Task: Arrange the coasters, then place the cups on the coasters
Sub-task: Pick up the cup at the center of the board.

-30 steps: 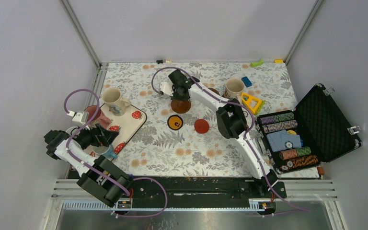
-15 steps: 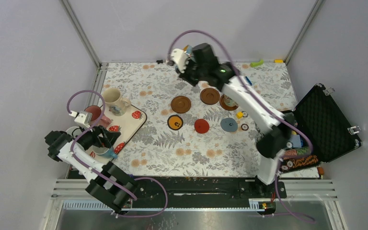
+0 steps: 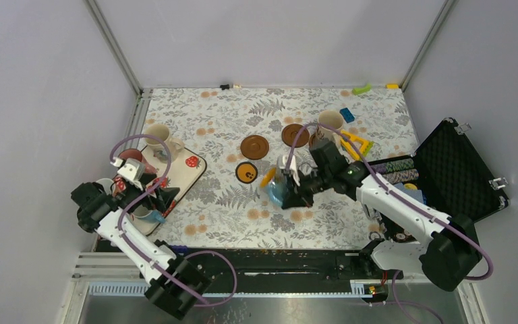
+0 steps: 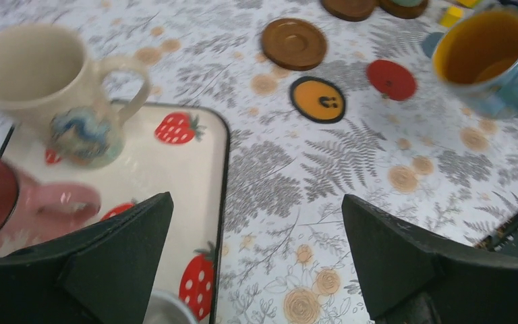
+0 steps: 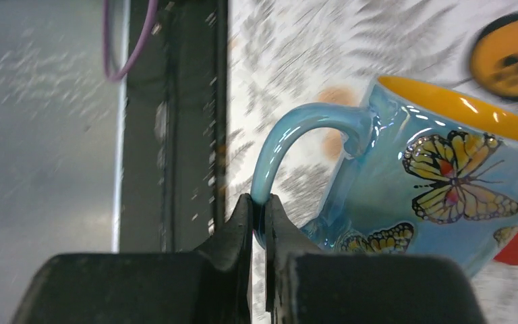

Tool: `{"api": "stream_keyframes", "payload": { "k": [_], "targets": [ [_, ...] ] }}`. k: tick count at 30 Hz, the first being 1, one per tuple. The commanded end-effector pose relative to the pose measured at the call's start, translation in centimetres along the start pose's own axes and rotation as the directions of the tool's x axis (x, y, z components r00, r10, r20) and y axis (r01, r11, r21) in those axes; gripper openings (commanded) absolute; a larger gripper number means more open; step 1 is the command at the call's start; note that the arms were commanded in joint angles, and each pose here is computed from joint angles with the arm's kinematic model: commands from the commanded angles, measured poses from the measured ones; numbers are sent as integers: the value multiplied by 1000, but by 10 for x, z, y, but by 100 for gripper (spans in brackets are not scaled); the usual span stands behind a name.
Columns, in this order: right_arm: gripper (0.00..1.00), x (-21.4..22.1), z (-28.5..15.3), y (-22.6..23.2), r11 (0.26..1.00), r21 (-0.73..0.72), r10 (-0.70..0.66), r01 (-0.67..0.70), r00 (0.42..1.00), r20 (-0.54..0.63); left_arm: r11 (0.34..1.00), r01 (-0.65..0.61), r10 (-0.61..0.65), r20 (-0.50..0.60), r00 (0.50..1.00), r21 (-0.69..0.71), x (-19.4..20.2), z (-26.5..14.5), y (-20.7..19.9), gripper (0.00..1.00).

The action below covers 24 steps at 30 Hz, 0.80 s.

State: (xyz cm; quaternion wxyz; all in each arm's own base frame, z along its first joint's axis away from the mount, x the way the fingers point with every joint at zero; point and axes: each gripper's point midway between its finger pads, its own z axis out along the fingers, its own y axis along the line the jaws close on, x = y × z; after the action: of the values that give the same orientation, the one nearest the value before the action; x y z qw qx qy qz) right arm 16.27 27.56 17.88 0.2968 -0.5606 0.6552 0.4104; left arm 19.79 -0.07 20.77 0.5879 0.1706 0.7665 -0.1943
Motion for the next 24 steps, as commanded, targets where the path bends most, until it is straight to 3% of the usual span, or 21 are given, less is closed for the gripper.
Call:
{"api": "stream_keyframes", "payload": {
  "k": [1,4,7,13,16,20,24],
  "targets": [
    [0,-25,-5,41,922,-124,-342,368,921,189,978,-157,150,61,987,134,-42,7,-29,99],
    [0,-2,4,45,882,-141,-423,449,888,177,940,-196,190,49,981,280,-59,15,-60,99],
    [0,13,9,54,828,-158,-512,539,840,181,929,-141,156,-15,988,341,-71,37,-72,99],
    [0,-2,0,57,782,-110,-585,614,783,209,869,-140,232,-140,962,475,-66,91,-118,99],
    [0,-4,-3,64,765,-125,-599,632,769,222,823,-70,234,-224,946,563,-66,112,-137,99],
    [0,-4,-5,68,761,-135,-598,634,767,232,776,-1,294,-359,886,631,-46,137,-154,99],
    [0,-4,-1,61,771,-116,-593,626,773,224,710,-27,381,-352,855,704,-38,142,-188,99]
  ]
}}
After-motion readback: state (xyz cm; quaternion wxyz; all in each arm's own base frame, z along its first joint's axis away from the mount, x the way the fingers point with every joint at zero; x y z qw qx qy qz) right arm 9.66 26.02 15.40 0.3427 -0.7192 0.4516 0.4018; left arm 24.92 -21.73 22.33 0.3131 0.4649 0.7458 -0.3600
